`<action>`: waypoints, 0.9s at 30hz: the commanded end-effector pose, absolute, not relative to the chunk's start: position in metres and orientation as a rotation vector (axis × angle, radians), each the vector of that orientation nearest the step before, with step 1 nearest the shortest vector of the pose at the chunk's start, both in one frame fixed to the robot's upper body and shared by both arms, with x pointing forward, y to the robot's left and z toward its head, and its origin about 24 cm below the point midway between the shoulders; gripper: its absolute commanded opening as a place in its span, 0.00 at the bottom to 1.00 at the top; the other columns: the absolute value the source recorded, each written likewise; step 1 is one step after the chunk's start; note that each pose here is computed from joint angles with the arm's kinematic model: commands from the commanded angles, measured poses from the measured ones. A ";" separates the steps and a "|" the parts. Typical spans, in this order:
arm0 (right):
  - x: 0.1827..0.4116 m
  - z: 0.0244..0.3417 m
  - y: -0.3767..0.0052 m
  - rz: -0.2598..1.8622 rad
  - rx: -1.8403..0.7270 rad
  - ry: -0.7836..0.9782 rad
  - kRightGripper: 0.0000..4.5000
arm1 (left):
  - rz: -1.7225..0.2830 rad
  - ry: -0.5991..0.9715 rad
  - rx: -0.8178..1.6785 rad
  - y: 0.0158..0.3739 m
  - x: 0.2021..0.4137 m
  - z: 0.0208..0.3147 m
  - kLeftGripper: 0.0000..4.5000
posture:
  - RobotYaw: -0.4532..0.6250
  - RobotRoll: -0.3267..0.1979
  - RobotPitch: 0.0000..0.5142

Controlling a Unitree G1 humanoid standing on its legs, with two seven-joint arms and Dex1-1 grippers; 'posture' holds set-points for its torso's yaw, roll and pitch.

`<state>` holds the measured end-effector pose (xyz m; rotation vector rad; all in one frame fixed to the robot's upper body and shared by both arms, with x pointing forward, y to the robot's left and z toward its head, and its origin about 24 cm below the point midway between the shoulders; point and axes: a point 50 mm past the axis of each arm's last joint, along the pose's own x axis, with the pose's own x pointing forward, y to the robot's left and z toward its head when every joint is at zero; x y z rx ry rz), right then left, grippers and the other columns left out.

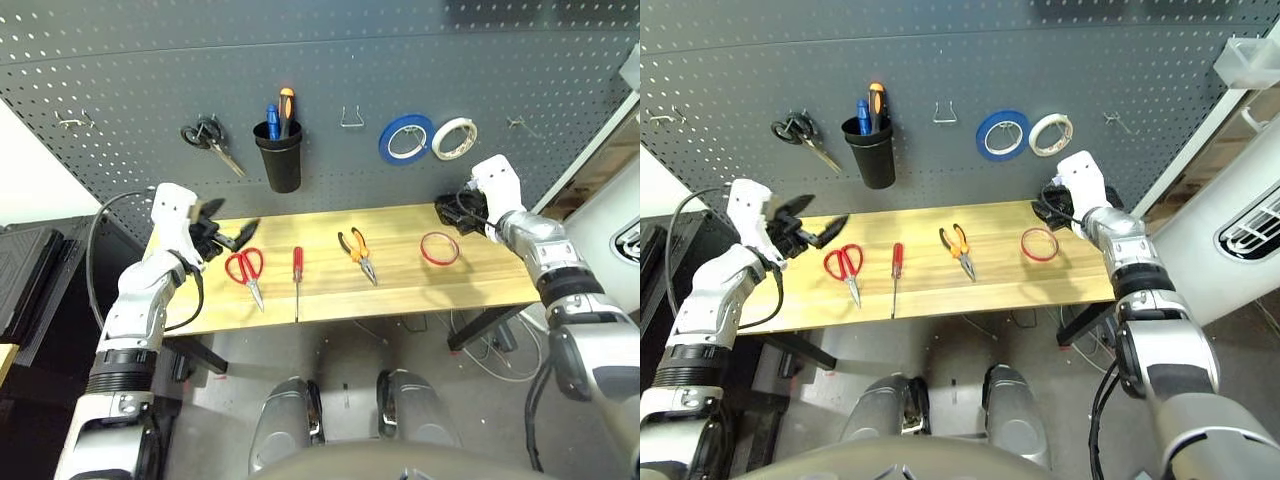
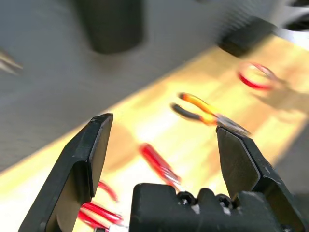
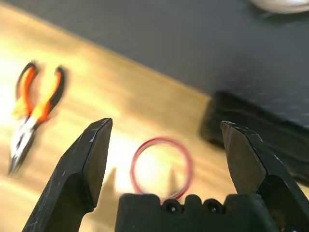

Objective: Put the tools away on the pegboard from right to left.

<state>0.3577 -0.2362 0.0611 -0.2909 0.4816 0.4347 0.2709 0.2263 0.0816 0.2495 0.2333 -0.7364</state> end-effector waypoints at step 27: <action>0.361 0.033 -0.203 0.410 -0.328 0.853 1.00 | -0.999 0.354 0.283 0.204 0.263 0.085 0.99 | 0.43 0.62 0.37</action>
